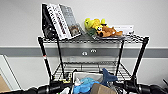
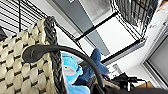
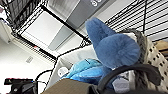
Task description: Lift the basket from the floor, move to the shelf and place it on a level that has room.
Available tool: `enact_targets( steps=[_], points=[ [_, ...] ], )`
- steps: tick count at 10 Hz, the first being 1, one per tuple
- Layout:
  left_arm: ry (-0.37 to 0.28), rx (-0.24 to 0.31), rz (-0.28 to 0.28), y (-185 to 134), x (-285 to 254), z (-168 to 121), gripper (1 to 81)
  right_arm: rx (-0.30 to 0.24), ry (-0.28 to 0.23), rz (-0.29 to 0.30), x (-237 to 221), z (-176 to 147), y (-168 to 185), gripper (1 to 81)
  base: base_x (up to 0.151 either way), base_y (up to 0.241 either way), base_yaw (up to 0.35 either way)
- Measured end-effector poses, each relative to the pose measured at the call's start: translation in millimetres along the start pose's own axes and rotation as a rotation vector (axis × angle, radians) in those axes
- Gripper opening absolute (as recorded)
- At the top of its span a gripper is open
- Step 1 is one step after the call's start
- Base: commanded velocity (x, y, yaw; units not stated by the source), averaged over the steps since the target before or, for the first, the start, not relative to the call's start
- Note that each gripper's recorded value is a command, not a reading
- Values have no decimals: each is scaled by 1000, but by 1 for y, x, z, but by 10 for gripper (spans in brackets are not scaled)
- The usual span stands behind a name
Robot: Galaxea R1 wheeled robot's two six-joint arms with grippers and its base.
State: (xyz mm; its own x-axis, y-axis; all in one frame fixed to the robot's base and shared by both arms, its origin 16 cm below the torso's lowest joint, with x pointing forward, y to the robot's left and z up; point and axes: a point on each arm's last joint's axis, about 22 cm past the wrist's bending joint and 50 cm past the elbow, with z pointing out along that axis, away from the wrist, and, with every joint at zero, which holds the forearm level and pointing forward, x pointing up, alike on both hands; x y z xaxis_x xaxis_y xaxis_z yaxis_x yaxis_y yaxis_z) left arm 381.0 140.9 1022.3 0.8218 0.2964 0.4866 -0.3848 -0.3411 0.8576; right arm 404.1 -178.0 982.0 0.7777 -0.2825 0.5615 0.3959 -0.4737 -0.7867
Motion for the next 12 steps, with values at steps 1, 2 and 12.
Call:
enact_targets(
  steps=[1,2,12],
  points=[
    [-2,-6,5,6,4,0,10,9,0,-3,6,-1,-9,10,0,0,0],
    [3,-17,4,14,9,0,10,6,-6,-5,10,-4,-13,10,0,0,0],
    [31,-87,59,77,60,0,10,35,6,-58,64,-17,-69,10,0,0,0]
  ],
)
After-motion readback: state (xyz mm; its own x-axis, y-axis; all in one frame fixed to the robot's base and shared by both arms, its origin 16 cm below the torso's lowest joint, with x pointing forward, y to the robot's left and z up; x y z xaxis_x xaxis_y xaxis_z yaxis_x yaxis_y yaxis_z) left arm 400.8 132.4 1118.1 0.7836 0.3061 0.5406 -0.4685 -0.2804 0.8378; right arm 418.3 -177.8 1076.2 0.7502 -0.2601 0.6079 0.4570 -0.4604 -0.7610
